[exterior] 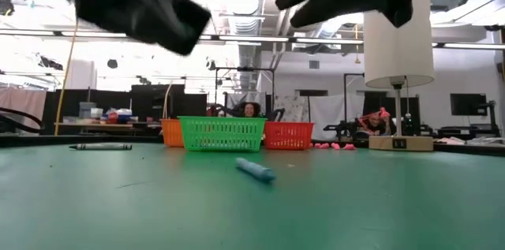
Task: Sort crayons
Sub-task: Put a blue crayon in the green basket
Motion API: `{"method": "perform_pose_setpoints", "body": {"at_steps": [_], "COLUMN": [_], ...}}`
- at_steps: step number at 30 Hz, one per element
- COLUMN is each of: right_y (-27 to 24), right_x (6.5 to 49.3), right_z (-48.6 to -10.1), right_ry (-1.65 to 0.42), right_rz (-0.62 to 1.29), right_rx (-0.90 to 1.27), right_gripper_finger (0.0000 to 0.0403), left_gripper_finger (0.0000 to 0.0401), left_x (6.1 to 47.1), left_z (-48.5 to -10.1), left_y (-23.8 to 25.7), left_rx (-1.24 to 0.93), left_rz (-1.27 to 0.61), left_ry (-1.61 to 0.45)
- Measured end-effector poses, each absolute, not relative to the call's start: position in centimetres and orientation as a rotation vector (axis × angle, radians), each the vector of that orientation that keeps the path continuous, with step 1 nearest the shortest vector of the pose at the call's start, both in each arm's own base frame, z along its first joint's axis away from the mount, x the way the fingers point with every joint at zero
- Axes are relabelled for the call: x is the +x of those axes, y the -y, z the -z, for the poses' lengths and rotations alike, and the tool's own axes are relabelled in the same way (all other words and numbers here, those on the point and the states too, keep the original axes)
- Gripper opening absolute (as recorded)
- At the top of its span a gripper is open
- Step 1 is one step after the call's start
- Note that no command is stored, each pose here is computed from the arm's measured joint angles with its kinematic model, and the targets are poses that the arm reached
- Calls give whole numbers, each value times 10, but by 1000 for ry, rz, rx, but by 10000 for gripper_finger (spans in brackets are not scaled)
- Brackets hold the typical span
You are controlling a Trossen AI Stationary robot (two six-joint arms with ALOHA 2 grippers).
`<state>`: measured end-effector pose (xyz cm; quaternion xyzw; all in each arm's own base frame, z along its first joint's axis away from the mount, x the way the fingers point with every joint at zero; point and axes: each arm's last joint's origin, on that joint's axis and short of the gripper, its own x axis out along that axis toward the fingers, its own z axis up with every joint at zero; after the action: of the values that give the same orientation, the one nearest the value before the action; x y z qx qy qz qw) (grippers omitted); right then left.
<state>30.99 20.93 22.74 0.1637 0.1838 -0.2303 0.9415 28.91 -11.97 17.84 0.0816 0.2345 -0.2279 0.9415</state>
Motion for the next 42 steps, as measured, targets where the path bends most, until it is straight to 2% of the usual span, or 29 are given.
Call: {"method": "perform_pose_setpoints", "body": {"at_steps": [8, 16, 21, 36, 42], "right_y": [-190, -171, -167, -166, -164], "right_x": [323, 334, 334, 323, 315], "right_z": [-200, -157, -150, -147, -145], "right_ry": [-430, -619, -686, -815, -874], "right_rz": [605, 731, 747, 800, 848], "right_rx": [506, 680, 703, 700, 691], "right_gripper_finger": [123, 123, 123, 120, 85], "left_gripper_finger": [0, 0, 0, 0, 0], "left_x": [257, 218, 208, 204, 204], "left_z": [-241, -281, -288, -282, -282], "left_y": [119, 131, 136, 138, 138], "left_rx": [95, 61, 59, 33, 19], "left_rz": [400, 484, 522, 485, 483], "left_ry": [-317, -187, -166, -237, -239]}}
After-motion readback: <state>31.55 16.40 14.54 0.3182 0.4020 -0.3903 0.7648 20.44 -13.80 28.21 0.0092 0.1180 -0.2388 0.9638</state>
